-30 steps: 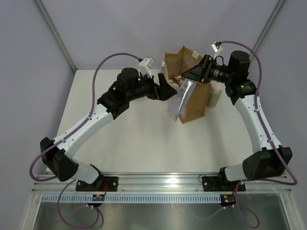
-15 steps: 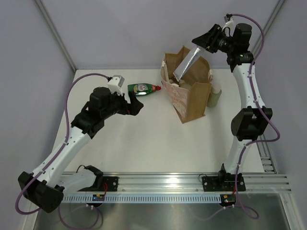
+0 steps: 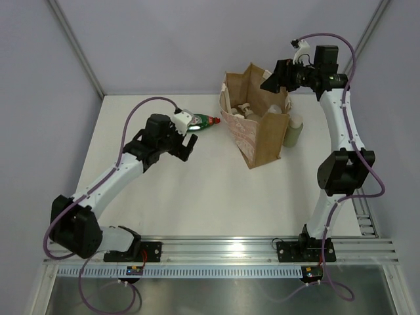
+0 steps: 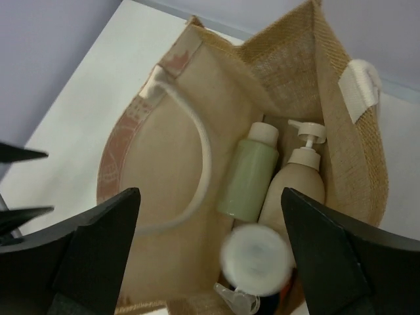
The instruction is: Place the personal care products into the canvas bag
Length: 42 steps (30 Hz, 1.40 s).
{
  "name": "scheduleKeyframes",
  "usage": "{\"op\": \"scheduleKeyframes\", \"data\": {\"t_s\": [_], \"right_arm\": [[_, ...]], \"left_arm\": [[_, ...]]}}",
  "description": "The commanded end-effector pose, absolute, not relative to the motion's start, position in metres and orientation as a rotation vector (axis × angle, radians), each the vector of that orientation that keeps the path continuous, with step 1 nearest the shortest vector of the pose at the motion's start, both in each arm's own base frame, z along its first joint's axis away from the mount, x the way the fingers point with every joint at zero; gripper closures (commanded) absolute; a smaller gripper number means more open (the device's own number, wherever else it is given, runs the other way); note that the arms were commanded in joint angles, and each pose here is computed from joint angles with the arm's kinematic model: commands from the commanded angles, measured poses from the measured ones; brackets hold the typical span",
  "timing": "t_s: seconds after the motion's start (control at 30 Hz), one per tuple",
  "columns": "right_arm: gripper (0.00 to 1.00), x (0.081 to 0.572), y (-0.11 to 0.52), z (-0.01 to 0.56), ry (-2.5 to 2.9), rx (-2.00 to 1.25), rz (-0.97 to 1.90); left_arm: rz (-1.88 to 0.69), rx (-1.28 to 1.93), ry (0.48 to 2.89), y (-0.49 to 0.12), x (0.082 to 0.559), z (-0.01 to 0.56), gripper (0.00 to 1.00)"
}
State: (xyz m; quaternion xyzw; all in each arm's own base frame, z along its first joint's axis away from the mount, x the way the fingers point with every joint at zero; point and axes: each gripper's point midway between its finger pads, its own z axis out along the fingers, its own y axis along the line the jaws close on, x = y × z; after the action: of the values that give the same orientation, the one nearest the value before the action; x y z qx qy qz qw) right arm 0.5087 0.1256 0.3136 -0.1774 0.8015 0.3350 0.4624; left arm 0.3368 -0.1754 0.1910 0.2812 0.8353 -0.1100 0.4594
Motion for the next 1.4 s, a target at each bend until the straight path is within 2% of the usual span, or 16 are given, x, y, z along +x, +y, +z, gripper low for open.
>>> {"op": "scheduleKeyframes", "data": {"t_s": [0.0,0.17,0.23,0.27,0.33,0.4,0.43,0.47,0.53,0.6,0.63,0.7,0.9,1.27,1.37], "right_arm": [[0.01,0.454,0.129,0.39,1.767,-0.681,0.708],[0.01,0.413,0.13,0.41,1.743,-0.721,0.705],[0.0,0.375,0.139,0.43,1.666,-0.791,0.754],[0.01,0.364,0.142,0.416,1.687,-0.803,0.797],[0.0,0.321,0.151,0.426,1.597,-0.897,0.846],[0.01,0.298,0.156,0.398,1.609,-0.934,0.928],[0.01,0.281,0.157,0.384,1.622,-0.942,0.956],[0.01,0.272,0.158,0.377,1.619,-0.957,0.975],[0.01,0.255,0.158,0.357,1.636,-0.972,0.989],[0.01,0.243,0.158,0.351,1.624,-0.991,0.988],[0.01,0.241,0.158,0.348,1.62,-0.991,0.983],[0.0,0.237,0.159,0.336,1.629,-0.98,1.005],[0.01,0.232,0.152,0.344,1.586,-0.957,1.002],[0.0,0.217,0.147,0.356,1.544,-0.942,1.01],[0.01,0.212,0.148,0.357,1.541,-0.945,1.004]], "left_arm": [[-0.163,0.876,1.948,-0.181,0.38,0.198,0.01],[-0.093,0.975,1.928,-0.188,0.418,0.18,0.01],[-0.06,1.017,1.914,-0.19,0.44,0.172,0.01],[-0.064,1.039,1.906,-0.193,0.446,0.169,0.01],[-0.047,1.097,1.86,-0.193,0.465,0.173,0.01],[-0.052,1.189,1.878,-0.194,0.478,0.145,0.01],[-0.039,1.196,1.854,-0.194,0.492,0.154,0.01],[-0.038,1.23,1.893,-0.193,0.501,0.131,0.01],[-0.003,1.267,1.876,-0.189,0.522,0.136,0.01],[-0.024,1.333,1.938,-0.186,0.531,0.105,0.01],[-0.023,1.321,1.901,-0.187,0.548,0.125,0.01],[-0.099,1.365,1.951,-0.19,0.55,0.098,0.01],[-0.243,1.378,1.995,-0.2,0.55,0.074,0.01],[-0.19,1.256,2.284,-0.18,0.527,0.016,0.02],[-0.204,1.202,2.334,-0.179,0.522,0.018,0.08]]}}
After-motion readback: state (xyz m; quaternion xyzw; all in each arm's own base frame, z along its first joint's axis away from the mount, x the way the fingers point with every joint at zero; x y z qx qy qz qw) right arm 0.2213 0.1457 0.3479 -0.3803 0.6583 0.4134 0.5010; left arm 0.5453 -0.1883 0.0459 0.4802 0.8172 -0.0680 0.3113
